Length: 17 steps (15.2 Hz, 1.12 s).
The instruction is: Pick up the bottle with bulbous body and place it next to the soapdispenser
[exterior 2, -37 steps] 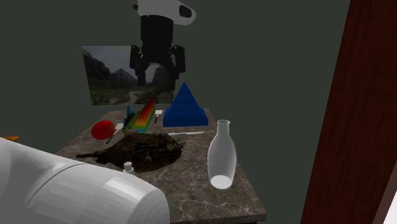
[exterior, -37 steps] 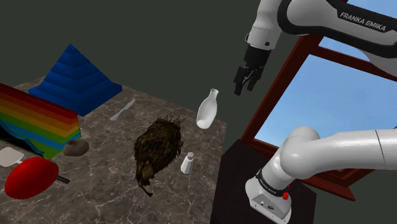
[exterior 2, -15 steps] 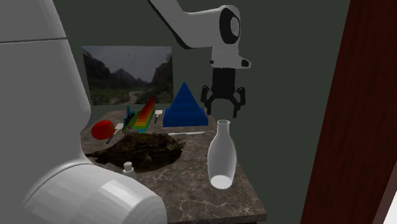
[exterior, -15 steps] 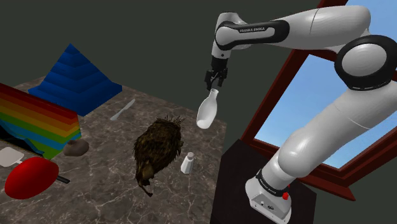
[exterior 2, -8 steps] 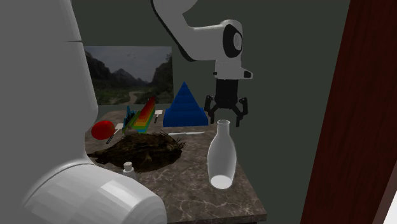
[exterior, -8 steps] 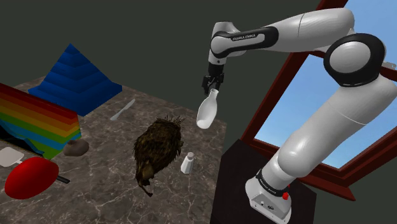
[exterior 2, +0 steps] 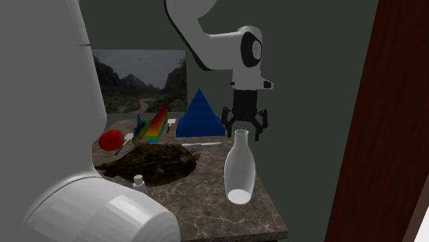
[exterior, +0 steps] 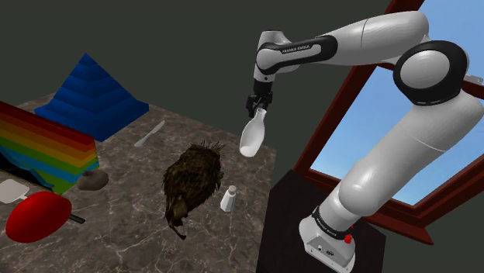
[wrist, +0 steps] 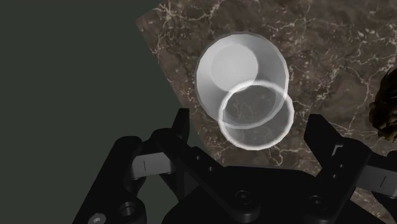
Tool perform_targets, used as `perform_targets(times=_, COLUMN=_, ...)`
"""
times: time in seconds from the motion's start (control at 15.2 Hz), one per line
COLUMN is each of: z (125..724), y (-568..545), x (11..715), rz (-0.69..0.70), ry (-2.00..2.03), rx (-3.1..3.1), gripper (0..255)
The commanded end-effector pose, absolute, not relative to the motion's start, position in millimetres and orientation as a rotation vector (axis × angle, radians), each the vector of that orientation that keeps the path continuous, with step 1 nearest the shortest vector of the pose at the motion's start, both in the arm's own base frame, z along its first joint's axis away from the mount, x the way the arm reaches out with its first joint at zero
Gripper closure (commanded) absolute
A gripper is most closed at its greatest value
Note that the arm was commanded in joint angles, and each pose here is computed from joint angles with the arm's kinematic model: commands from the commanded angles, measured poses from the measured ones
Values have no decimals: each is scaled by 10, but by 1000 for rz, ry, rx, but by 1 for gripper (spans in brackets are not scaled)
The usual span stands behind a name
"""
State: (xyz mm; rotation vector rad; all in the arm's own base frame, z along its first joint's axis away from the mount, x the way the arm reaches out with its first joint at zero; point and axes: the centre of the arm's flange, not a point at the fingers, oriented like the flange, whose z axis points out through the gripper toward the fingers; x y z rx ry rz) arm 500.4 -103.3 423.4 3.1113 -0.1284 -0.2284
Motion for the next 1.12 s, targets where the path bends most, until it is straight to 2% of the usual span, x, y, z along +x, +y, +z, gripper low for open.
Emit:
perform_targets(times=0.0, z=4234, y=-1033, x=5004, rz=-228, ry=-128, rx=3111, gripper=0)
perform_targets(times=0.07, z=4234, y=-1033, x=5004, rz=-228, ry=-128, rx=3111, gripper=255)
perform_targets(times=0.66, z=4234, y=-1033, x=5004, rz=-228, ry=-128, rx=3111, gripper=255)
perform_targets(times=1.06, z=4550, y=-1033, x=5004, rz=-228, ry=-128, rx=3111, gripper=255)
